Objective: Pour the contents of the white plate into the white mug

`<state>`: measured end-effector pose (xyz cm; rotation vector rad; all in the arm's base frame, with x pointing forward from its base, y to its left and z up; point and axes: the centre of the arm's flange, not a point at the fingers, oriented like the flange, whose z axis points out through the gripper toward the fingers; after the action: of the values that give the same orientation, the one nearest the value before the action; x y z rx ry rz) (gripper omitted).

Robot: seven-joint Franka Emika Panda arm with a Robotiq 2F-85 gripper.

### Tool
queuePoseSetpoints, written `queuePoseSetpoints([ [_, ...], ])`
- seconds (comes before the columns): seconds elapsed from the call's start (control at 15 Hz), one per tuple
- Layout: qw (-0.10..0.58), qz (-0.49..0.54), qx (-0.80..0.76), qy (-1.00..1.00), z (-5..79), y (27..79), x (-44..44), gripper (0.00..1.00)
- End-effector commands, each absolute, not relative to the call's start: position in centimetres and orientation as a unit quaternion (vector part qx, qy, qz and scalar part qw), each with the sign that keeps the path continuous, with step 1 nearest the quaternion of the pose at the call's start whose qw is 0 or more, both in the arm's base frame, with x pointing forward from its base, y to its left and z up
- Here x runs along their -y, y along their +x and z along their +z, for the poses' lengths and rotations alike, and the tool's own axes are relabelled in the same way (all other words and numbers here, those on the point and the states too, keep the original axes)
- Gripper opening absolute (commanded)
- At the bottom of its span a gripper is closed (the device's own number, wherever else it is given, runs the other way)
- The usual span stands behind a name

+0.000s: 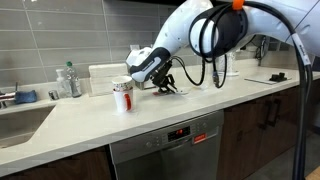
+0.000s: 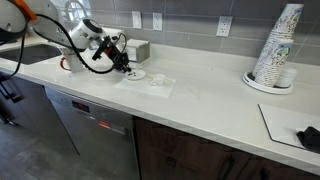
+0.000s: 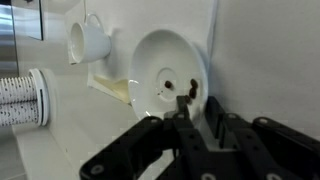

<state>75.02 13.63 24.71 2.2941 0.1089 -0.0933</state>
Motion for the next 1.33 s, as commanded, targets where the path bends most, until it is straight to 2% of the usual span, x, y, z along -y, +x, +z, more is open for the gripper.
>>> queuePoseSetpoints([
  [0.0, 0.426, -0.05, -0.057, 0.901, 24.1, 76.7, -13.9, 0.32],
  [0.13, 0.426, -0.053, -0.06, 0.901, 23.7, 76.8, -13.9, 0.33],
  [0.27, 0.426, -0.056, -0.062, 0.901, 23.6, 76.9, -14.0, 0.28],
  [0.4, 0.426, -0.057, -0.062, 0.901, 23.6, 76.9, -14.2, 0.17],
  [0.47, 0.427, -0.058, -0.061, 0.9, 23.5, 76.9, -14.3, 0.16],
  [0.6, 0.427, -0.061, -0.062, 0.9, 23.3, 76.8, -14.4, 0.03],
  [1.27, 0.422, -0.039, -0.041, 0.905, 25.0, 75.6, -14.7, 0.02],
])
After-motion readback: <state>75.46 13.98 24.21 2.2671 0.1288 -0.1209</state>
